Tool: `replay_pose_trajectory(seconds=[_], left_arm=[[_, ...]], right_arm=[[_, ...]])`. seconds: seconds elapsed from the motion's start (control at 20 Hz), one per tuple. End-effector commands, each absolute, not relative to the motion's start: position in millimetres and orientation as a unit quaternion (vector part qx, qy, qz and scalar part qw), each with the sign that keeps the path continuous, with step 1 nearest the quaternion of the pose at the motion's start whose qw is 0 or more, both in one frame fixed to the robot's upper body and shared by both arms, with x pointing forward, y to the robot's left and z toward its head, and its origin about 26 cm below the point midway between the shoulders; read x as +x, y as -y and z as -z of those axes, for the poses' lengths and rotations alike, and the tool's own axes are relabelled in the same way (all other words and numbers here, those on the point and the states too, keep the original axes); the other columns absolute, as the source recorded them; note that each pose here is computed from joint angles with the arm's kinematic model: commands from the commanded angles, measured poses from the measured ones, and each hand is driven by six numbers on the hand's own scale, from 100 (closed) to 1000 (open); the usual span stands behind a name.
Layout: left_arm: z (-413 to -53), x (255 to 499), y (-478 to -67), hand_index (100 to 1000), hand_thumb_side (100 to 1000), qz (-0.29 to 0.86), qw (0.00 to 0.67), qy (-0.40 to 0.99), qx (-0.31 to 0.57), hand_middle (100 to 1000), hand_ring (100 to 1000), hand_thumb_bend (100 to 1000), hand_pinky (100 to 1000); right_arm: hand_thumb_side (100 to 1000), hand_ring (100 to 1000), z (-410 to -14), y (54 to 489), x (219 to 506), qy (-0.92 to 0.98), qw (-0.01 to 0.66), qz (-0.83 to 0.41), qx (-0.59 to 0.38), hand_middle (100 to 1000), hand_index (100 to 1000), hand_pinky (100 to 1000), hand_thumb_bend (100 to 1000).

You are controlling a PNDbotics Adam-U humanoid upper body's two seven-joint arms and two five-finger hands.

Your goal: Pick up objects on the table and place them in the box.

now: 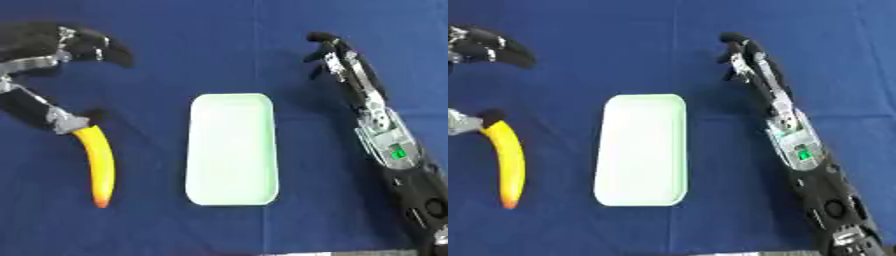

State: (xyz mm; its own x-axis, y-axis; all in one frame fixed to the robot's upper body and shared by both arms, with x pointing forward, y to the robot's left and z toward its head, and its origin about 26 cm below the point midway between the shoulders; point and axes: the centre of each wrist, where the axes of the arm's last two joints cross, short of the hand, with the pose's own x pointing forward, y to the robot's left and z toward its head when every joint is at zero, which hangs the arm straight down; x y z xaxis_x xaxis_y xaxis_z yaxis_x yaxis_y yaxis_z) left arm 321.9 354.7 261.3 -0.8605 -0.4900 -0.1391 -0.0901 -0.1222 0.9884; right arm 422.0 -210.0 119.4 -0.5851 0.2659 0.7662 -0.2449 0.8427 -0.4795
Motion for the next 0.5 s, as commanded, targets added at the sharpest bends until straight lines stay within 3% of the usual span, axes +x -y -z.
replay_pose_trajectory(seconds=[0.05, 0.5], left_arm=[[-270.3, 314.0, -367.6, 903, 416, 0.781, 0.054, 0.583, 0.217, 847, 839, 137, 835], [-233.9, 306.0, -375.3, 884, 361, 0.737, 0.045, 0.636, 0.224, 805, 795, 100, 780]], right_arm=[[852, 670, -127.7, 216.9, 423.1, 0.850, 0.446, -0.281, -0.017, 830, 886, 465, 100], [853, 670, -130.0, 217.8, 423.3, 0.852, 0.444, -0.278, -0.019, 831, 887, 465, 100]])
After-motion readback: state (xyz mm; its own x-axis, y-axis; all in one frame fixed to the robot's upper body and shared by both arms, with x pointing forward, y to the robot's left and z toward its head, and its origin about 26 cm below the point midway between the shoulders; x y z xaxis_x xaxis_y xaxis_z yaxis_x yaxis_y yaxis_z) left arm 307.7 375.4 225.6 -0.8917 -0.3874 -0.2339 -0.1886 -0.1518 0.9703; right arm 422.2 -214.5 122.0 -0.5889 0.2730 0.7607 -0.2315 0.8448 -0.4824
